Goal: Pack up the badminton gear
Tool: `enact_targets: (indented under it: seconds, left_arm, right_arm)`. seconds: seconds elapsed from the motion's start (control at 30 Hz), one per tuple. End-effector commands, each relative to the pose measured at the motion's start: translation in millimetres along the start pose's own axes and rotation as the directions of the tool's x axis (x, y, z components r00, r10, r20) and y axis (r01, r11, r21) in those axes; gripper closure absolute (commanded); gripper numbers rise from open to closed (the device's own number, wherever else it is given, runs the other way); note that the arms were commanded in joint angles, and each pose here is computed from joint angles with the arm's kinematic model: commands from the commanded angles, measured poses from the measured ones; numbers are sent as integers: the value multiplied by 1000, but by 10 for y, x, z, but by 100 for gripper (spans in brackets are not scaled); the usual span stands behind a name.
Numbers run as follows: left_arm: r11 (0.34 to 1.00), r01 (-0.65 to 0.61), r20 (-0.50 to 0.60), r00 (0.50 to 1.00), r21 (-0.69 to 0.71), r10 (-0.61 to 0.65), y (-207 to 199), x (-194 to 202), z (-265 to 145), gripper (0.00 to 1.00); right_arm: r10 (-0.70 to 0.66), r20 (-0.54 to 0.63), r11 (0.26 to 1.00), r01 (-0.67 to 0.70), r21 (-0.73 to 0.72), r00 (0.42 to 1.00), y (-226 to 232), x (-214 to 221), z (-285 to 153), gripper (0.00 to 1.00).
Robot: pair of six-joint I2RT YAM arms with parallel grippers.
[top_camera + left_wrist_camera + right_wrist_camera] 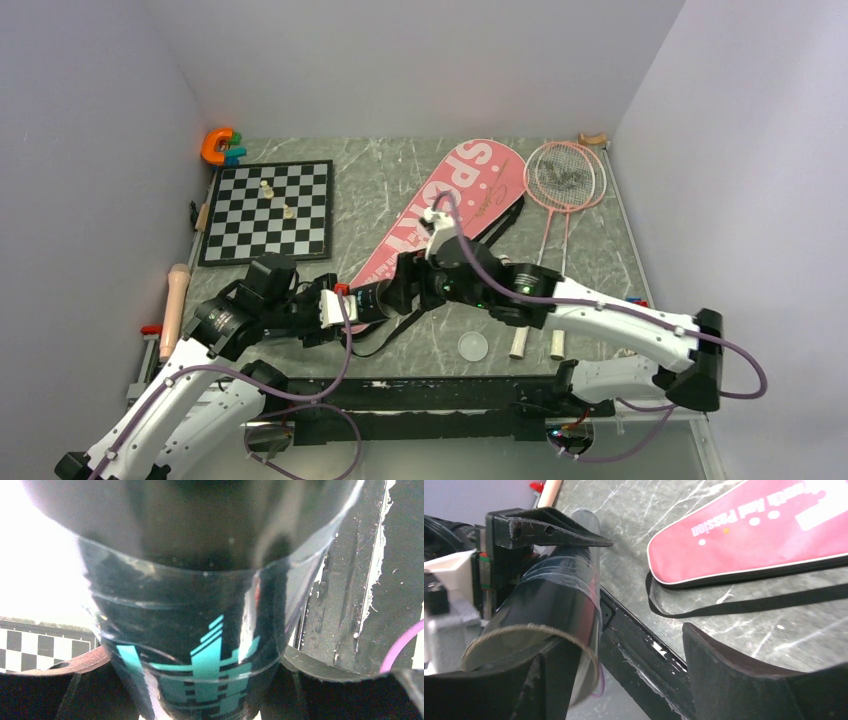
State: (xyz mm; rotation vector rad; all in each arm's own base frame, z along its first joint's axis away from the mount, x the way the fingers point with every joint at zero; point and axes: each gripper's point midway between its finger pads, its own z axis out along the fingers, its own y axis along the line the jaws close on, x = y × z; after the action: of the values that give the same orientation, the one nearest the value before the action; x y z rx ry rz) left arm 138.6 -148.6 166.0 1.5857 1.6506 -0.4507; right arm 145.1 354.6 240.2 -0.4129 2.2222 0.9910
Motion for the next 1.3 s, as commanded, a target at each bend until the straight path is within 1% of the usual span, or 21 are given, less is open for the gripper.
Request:
enact_targets:
  seconds: [0.0, 0.07, 0.17, 0.23, 0.3, 0.37, 0.47, 0.53, 0.73, 0.8, 0.93, 1.1, 1.27]
  left_arm:
    - [998, -52, 61, 997, -21, 53, 60, -158, -39, 100]
    - [998, -53, 55, 997, -27, 54, 73, -143, -33, 100]
    - [998, -56, 48, 997, -35, 57, 88, -127, -32, 100]
    - [998, -54, 44, 997, -39, 55, 95, -118, -31, 100]
    - [998, -54, 44, 997, -42, 56, 99, -118, -33, 100]
    - [998, -55, 44, 997, -42, 57, 98, -120, -33, 100]
    - [998, -55, 44, 997, -42, 57, 107, -128, -36, 100]
    - [998, -56, 44, 997, -42, 58, 110, -134, -39, 100]
    - [998, -56, 44, 997, -42, 58, 106, -141, -51, 100]
    - [997, -58, 45, 997, -43, 60, 106, -139, -52, 100]
    - [998, -55, 45, 997, -43, 57, 101, -132, -47, 100]
    - [997, -59, 46, 997, -44, 61, 104, -140, -52, 100]
    - [997, -57, 42, 997, -44, 59, 102, -135, -59, 100]
  right_arm:
    - [77, 197, 997, -72, -33, 977, 32, -561, -615, 21]
    - [120, 245, 993, -117, -27, 962, -85, -655, -873, 17]
    - [201, 290, 972, -226, 58, 936, -484, -644, -1102, 8]
    - [249, 306, 946, -299, 129, 919, -793, -540, -1156, 8]
    - [298, 306, 904, -370, 213, 904, -1125, -367, -1133, 8]
    - [350, 315, 847, -441, 297, 882, -1438, -191, -1081, 8]
    - [413, 326, 767, -518, 378, 850, -1827, 92, -938, 8]
    - [447, 356, 722, -566, 398, 821, -2023, 177, -857, 9]
    - [505, 472, 595, -688, 416, 722, -2499, 224, -706, 14]
    - [510, 512, 566, -718, 405, 691, -2633, 189, -683, 17]
    - [519, 567, 534, -761, 369, 639, -2838, 98, -616, 21]
    - [528, 576, 485, -778, 399, 624, -3090, 87, -526, 33]
    - [522, 590, 472, -785, 402, 616, -3261, 63, -462, 39]
